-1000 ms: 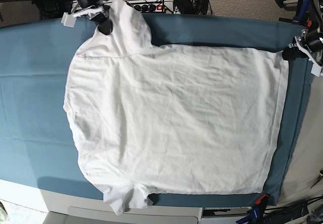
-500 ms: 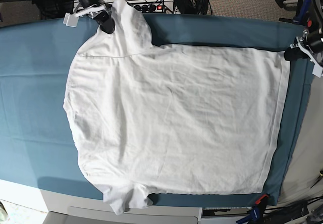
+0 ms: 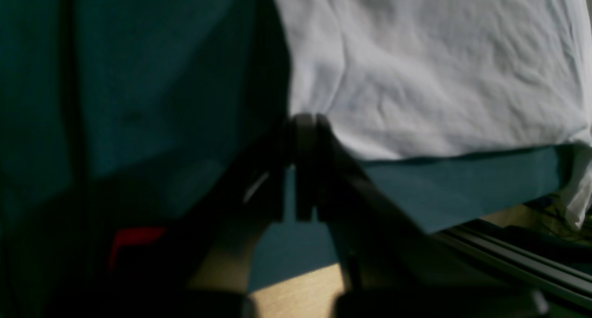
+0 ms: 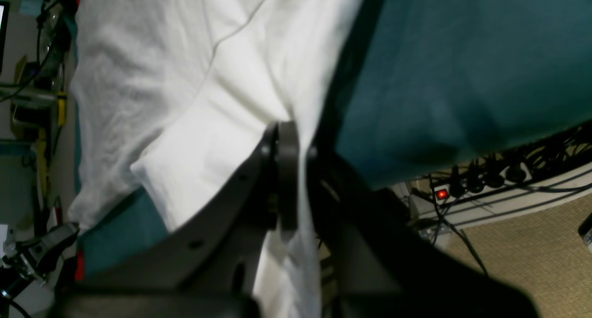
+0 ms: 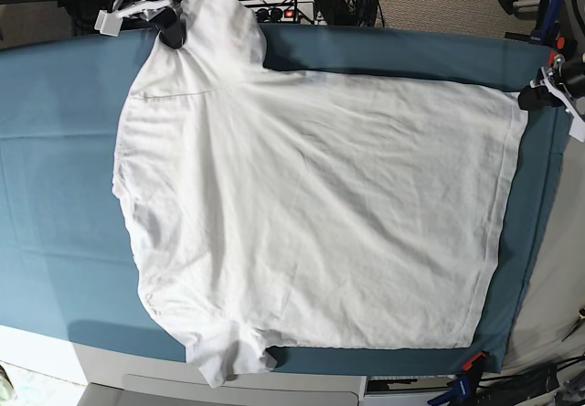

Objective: Fold the T-shirt properly
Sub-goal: 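Lift the shoulder edge with both grippers and fold it over the shirt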

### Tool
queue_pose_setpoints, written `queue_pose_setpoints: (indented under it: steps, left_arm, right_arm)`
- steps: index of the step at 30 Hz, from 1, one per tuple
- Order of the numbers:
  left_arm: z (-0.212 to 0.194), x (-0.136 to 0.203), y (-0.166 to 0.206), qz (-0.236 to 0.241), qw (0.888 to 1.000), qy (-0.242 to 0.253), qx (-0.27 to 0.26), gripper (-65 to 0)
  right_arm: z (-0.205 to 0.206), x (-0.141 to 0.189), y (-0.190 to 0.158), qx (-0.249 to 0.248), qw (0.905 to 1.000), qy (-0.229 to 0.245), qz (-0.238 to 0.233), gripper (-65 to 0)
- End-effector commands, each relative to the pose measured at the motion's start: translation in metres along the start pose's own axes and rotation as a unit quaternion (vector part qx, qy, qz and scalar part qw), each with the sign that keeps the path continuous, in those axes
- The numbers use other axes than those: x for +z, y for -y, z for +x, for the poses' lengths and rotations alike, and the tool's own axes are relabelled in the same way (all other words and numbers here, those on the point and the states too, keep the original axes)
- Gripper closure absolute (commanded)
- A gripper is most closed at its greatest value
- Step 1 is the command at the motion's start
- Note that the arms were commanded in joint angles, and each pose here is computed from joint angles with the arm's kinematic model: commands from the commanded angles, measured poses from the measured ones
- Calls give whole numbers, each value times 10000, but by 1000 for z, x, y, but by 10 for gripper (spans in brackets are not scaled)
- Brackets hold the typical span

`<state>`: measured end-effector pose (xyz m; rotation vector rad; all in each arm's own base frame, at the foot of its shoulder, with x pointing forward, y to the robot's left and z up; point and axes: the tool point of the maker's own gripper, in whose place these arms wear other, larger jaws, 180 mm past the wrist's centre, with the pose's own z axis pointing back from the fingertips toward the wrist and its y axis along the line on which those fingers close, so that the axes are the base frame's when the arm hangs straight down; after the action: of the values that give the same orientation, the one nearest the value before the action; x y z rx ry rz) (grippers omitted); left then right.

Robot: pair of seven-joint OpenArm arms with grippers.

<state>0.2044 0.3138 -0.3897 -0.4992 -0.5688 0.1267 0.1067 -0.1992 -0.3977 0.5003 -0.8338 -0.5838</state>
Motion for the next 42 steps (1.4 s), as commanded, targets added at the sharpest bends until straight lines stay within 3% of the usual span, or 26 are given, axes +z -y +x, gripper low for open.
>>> queue_pose_setpoints:
  steps: [1,10,22,33,42]
  left_arm:
    - [13,7,1,-27,9998,121,-127,0]
    - [-9,14,16,-119,9993,-138,-330,0]
    - [1,71,15,303,9974,285,-592,0]
    - [-33,72,15,273,9993,64,-257,0]
    - [-56,70,35,30,9997,-42,-245,0]
  right_arm:
    - [1,9,4,27,10000,-8,-85,0]
    - [-17,29,14,11,9991,-281,-305,0]
    - [-4,57,-11,640,9968,-369,-291,0]
    - [14,87,8,622,9955,-242,-676,0]
    - [11,103,8,596,9957,-360,-612,0]
